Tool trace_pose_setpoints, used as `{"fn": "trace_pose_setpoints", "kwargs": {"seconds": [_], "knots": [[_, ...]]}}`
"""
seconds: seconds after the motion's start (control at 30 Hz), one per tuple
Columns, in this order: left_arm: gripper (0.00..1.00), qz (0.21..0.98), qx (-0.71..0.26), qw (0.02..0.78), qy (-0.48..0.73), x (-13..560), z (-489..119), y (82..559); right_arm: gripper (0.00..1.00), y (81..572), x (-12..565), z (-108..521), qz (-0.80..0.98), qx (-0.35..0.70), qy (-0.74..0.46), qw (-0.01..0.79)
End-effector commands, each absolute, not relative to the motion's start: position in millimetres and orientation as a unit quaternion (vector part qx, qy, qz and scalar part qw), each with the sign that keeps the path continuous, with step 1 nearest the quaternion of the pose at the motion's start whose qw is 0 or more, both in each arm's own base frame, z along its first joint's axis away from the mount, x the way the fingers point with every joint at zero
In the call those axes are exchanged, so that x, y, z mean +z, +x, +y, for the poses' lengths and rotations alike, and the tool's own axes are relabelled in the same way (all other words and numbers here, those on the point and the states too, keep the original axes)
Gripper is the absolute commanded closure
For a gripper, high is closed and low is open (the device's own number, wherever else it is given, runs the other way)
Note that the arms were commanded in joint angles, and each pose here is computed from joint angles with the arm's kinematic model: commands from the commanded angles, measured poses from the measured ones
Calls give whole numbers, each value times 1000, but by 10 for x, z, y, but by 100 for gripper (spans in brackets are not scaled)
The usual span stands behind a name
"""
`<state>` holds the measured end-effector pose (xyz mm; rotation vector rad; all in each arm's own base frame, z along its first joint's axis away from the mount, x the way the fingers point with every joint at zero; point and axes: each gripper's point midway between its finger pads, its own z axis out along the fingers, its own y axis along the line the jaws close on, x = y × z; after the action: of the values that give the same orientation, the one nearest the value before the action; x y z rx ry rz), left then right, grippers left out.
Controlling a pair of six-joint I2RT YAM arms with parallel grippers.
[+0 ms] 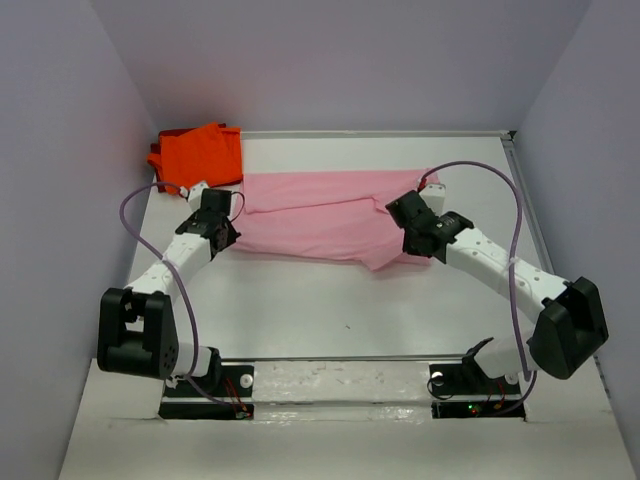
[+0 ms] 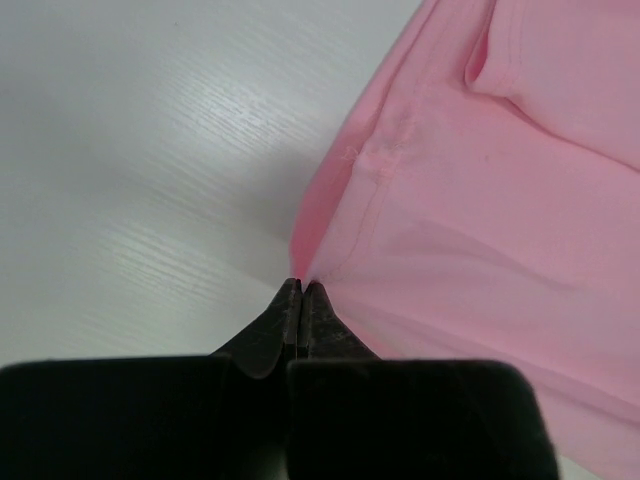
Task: Fold and stack the t-shirts
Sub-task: Grap the side of the flattened tshirt closest away from the robot with both arms, then fold the other side of the tshirt into a rectangle
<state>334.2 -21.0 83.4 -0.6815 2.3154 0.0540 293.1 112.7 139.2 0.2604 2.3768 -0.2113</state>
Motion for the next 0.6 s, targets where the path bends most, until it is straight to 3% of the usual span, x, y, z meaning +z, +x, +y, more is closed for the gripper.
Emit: {"fn": "trace_pose_setpoints", "kwargs": {"seconds": [0.0, 0.57], "knots": [[100, 886, 22, 386, -256, 1111, -156, 3506, 100, 3204, 1639, 1040, 896, -106, 126, 413], [100, 892, 9, 379, -244, 1041, -259, 3831, 100, 3926, 1615, 886, 878, -169, 147, 422]]}}
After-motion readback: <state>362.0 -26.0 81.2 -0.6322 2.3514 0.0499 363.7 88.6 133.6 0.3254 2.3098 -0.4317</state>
